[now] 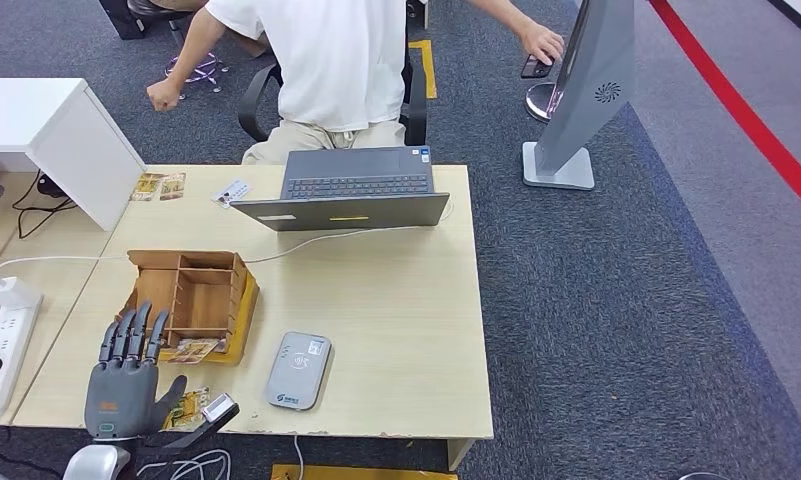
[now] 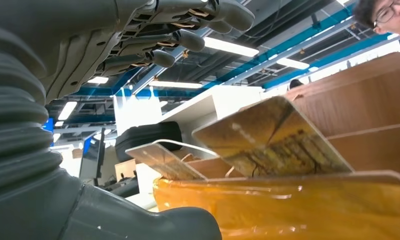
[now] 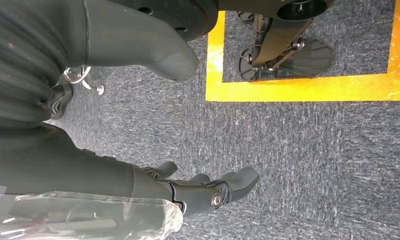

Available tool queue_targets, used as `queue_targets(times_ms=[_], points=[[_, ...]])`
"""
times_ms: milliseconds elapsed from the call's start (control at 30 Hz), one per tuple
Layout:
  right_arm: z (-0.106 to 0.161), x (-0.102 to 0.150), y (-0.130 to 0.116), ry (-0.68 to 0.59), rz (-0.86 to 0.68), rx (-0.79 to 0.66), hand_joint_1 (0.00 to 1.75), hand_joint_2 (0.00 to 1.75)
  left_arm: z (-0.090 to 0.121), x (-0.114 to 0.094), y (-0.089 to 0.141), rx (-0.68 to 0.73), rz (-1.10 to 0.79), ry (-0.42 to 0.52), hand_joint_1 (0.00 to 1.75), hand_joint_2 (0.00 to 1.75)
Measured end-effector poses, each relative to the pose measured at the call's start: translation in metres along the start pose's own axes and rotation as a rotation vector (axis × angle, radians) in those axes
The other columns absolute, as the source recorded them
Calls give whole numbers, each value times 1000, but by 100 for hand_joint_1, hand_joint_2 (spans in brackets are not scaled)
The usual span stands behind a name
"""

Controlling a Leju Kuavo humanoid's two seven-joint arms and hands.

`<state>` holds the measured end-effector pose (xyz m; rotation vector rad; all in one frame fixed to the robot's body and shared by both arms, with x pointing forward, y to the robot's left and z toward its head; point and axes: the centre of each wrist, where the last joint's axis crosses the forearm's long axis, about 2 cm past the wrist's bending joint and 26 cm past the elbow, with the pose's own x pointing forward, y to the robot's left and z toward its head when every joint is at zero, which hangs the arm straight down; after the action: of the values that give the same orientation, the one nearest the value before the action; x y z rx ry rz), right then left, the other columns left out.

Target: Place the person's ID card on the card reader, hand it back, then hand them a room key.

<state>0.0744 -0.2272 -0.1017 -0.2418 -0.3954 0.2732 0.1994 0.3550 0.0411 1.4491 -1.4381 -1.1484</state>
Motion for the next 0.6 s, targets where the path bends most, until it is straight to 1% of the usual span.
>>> queue_targets(times_ms=[233, 600], points=[[0, 0, 0, 2, 2, 1, 0, 175, 2, 1, -5, -21, 12, 2, 0, 175], [0, 1, 0, 6, 10, 4, 0, 175, -5, 6, -7, -19, 29, -5, 0, 175]])
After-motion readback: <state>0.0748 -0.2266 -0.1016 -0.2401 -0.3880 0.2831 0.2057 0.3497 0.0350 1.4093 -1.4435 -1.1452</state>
